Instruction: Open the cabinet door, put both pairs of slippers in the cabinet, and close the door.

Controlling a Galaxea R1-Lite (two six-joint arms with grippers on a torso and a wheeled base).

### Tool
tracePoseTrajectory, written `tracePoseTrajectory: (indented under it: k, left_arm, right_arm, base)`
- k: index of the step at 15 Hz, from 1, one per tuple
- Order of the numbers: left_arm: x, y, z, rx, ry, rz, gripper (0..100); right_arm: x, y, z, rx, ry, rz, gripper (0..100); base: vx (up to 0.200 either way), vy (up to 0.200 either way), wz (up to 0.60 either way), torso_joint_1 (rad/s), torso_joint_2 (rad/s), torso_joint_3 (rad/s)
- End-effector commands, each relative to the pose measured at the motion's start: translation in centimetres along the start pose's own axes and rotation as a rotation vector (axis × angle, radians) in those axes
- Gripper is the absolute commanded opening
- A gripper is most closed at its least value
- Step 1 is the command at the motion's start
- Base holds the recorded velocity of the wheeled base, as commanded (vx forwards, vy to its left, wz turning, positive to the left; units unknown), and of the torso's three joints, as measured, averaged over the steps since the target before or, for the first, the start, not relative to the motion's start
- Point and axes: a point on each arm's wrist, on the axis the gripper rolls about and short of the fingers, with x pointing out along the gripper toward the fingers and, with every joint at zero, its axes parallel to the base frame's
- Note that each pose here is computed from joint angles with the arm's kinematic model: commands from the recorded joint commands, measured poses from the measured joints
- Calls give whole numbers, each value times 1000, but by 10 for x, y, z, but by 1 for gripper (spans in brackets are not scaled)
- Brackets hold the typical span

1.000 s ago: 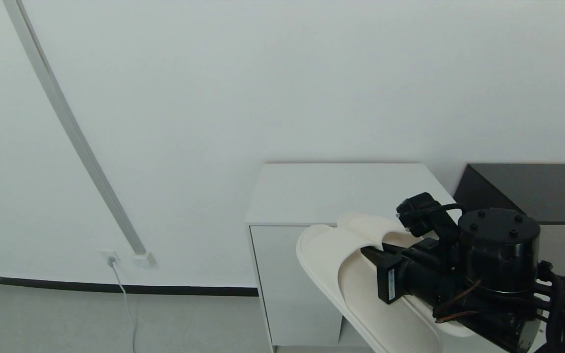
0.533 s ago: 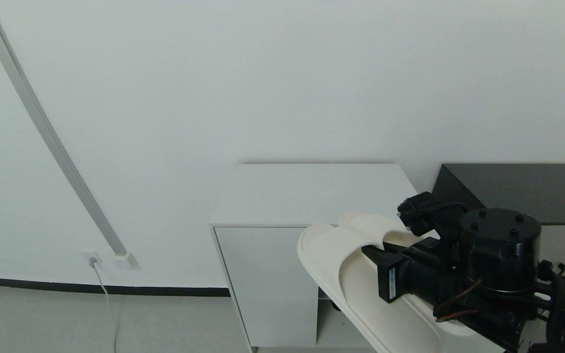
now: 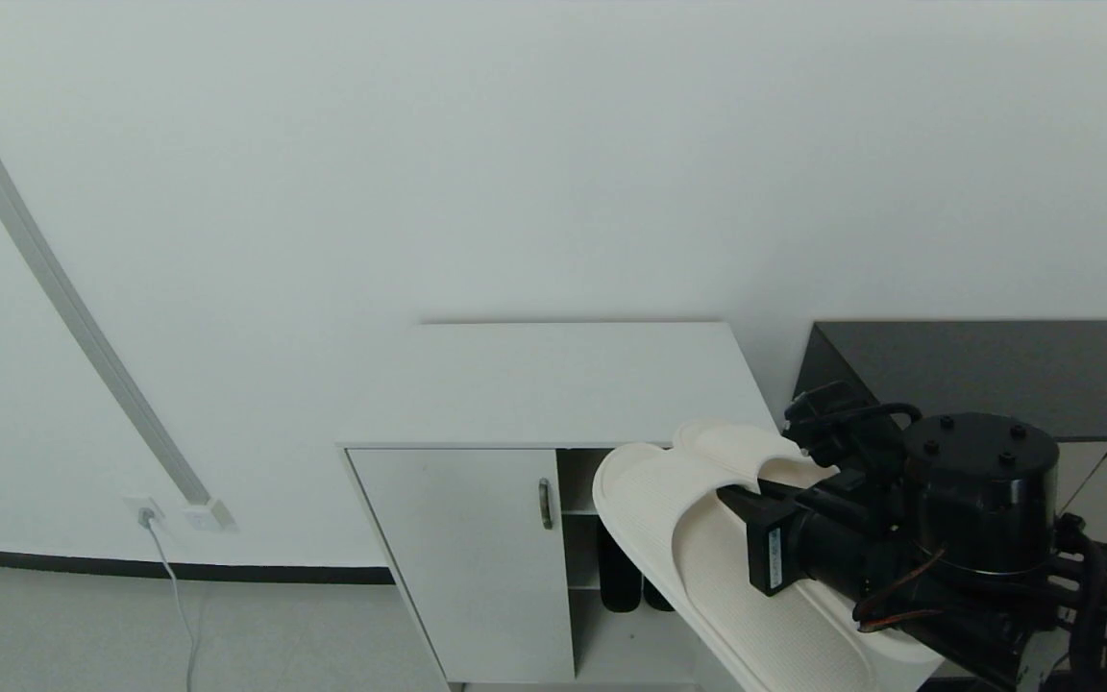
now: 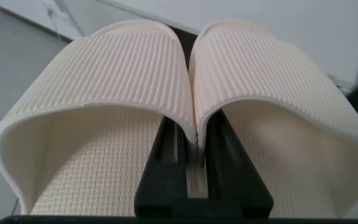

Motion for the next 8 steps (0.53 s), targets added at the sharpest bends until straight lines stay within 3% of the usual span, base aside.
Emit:
tracePoseTrajectory:
  k: [1, 8]
  left_arm:
    - [0, 0, 0, -1, 1, -1, 0]
    - [0, 0, 0, -3, 1, -1, 0]
  right_arm:
    - [0, 1, -2, -2, 7, 4, 0]
    - [2, 1, -9, -5, 30, 5, 0]
  base:
    - [0, 0, 0, 0, 0, 0]
    - [0, 0, 0, 0, 0, 0]
